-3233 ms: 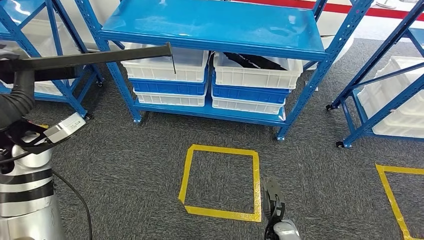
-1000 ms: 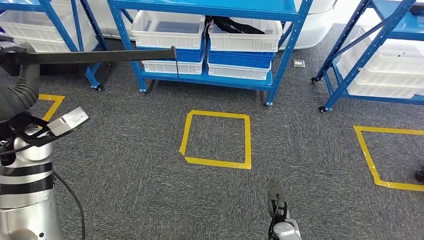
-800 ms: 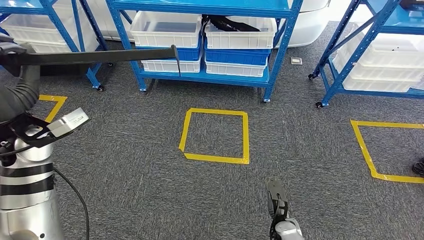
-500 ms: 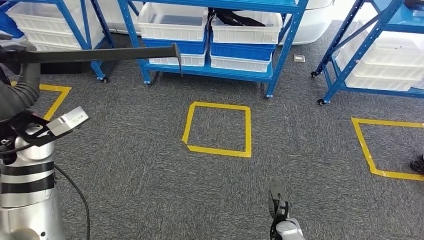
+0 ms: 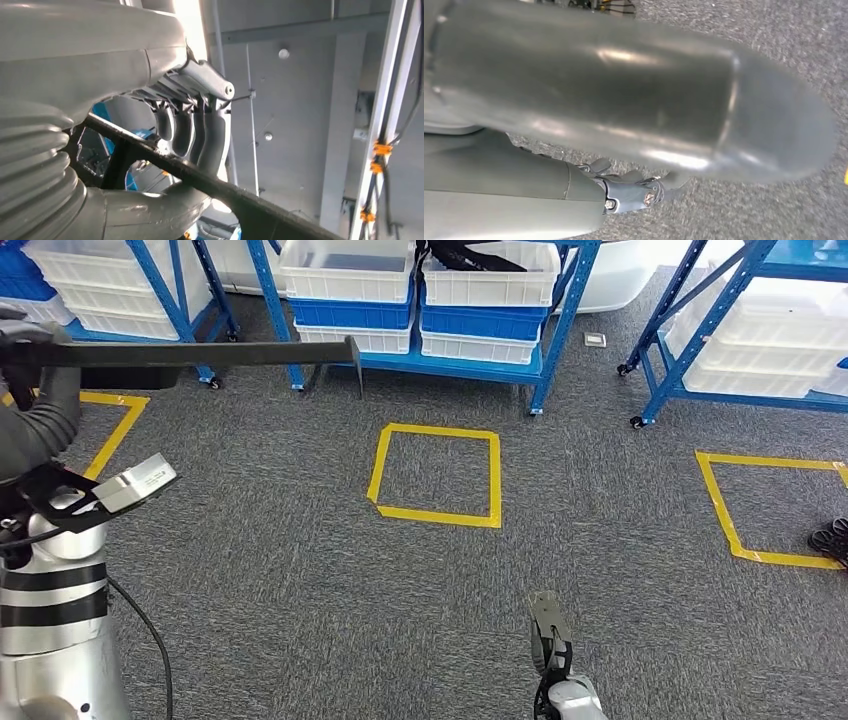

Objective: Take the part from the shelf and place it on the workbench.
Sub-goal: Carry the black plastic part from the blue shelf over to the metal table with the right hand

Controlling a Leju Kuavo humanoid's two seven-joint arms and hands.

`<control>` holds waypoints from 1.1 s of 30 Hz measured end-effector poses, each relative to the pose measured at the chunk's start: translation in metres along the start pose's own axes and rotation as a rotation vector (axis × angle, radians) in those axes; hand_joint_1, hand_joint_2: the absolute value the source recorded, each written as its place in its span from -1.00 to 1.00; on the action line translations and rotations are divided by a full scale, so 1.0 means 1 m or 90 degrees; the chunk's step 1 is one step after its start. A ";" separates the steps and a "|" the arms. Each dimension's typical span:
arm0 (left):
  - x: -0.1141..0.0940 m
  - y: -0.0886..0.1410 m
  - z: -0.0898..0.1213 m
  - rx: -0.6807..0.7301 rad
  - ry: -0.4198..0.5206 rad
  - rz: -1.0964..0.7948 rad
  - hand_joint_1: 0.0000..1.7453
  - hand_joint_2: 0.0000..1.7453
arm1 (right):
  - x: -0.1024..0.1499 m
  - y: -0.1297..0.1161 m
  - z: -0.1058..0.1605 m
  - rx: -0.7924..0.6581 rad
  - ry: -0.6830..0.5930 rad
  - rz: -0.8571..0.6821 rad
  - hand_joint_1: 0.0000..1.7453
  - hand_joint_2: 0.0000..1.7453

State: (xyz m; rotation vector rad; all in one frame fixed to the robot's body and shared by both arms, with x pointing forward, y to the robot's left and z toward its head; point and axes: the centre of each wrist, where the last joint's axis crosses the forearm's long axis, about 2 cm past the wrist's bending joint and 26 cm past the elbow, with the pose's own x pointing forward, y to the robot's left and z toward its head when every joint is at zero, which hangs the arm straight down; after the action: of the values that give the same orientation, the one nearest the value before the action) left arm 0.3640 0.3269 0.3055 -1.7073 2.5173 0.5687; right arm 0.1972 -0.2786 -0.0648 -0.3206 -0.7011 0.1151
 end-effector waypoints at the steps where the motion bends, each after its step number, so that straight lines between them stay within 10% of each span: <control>1: 0.000 0.000 0.000 0.000 0.000 0.000 1.00 1.00 | 0.000 0.000 0.000 0.000 0.000 0.000 -1.00 -1.00; 33: 0.001 -0.001 0.001 -0.004 -0.004 0.004 1.00 1.00 | 0.000 0.000 0.000 0.008 -0.002 -0.006 -1.00 -1.00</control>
State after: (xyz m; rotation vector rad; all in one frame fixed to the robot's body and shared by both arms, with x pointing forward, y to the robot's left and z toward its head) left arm 0.3639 0.3259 0.3037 -1.6981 2.5209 0.5819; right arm 0.1974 -0.2781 -0.0647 -0.3057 -0.7042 0.1110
